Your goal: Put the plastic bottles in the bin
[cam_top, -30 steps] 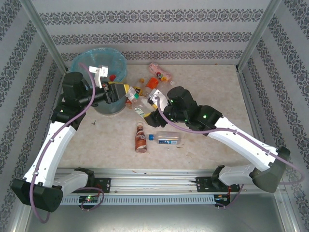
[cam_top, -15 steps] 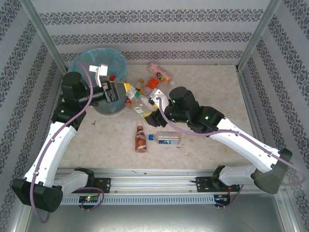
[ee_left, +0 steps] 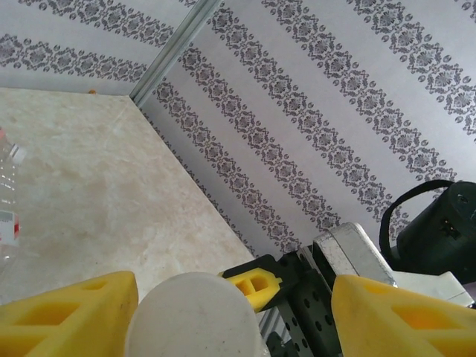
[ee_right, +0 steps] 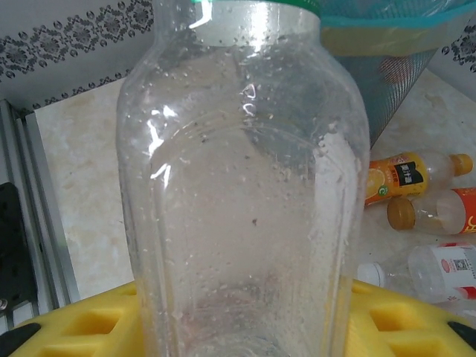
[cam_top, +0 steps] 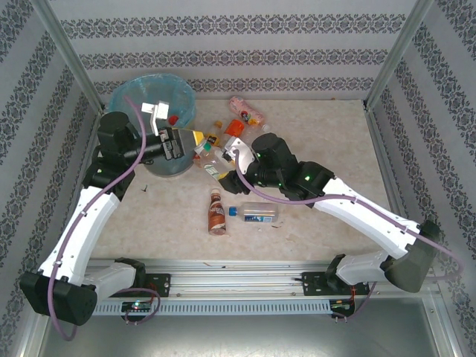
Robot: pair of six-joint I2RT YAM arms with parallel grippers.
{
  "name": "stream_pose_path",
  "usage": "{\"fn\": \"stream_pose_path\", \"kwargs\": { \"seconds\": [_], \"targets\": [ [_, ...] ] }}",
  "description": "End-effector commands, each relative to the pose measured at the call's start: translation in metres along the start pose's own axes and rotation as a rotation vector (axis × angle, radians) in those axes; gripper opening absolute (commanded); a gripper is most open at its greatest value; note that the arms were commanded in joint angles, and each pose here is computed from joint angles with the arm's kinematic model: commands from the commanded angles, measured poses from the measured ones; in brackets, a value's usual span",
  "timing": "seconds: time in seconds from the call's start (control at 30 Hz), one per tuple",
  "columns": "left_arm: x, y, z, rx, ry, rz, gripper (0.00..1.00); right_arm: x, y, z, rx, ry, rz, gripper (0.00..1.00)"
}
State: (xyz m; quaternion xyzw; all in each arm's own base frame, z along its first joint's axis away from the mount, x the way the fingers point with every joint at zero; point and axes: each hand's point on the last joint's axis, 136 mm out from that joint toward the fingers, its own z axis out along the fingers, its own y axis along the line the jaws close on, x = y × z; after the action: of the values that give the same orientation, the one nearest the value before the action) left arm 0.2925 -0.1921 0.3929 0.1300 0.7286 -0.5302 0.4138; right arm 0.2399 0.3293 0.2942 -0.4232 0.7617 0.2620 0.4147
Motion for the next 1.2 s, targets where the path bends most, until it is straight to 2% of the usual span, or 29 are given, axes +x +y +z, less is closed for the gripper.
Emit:
{"fn": "stream_pose_path", "kwargs": {
  "seconds": [0.0,0.2,0.37,0.53,0.7,0.9,1.0,1.1,1.17],
  "targets": [
    [0.001,-0.012,0.002,0.061,0.008,0.027,0.61,-0.019,0.001,-0.002,0.004,-0.058,-0.004,0.48],
    [0.003,-0.007,0.001,0.032,0.018,0.042,0.6,-0.027,0.003,-0.006,0.0,-0.091,-0.01,0.48],
    [0.002,-0.007,0.001,0.034,0.016,0.046,0.56,-0.03,0.004,-0.007,-0.009,-0.101,-0.014,0.47],
    [0.002,-0.005,0.001,0.021,0.011,0.05,0.63,-0.035,0.005,-0.011,-0.007,-0.12,-0.018,0.47],
    [0.001,-0.006,0.001,0.02,0.011,0.056,0.63,-0.034,0.004,-0.01,-0.005,-0.115,-0.017,0.47],
    [-0.002,-0.007,-0.001,0.011,-0.002,0.07,0.44,-0.034,0.004,-0.01,-0.007,-0.116,-0.02,0.48],
    [-0.007,-0.009,-0.004,-0.01,-0.026,0.089,0.35,-0.035,0.004,-0.012,-0.003,-0.118,-0.023,0.52],
    [-0.018,-0.011,-0.01,-0.055,-0.074,0.125,0.21,-0.038,0.001,-0.014,0.018,-0.129,-0.016,0.67],
    [-0.029,-0.014,-0.015,-0.092,-0.12,0.16,0.1,-0.042,-0.001,-0.018,0.036,-0.149,-0.009,0.82]
  ]
}}
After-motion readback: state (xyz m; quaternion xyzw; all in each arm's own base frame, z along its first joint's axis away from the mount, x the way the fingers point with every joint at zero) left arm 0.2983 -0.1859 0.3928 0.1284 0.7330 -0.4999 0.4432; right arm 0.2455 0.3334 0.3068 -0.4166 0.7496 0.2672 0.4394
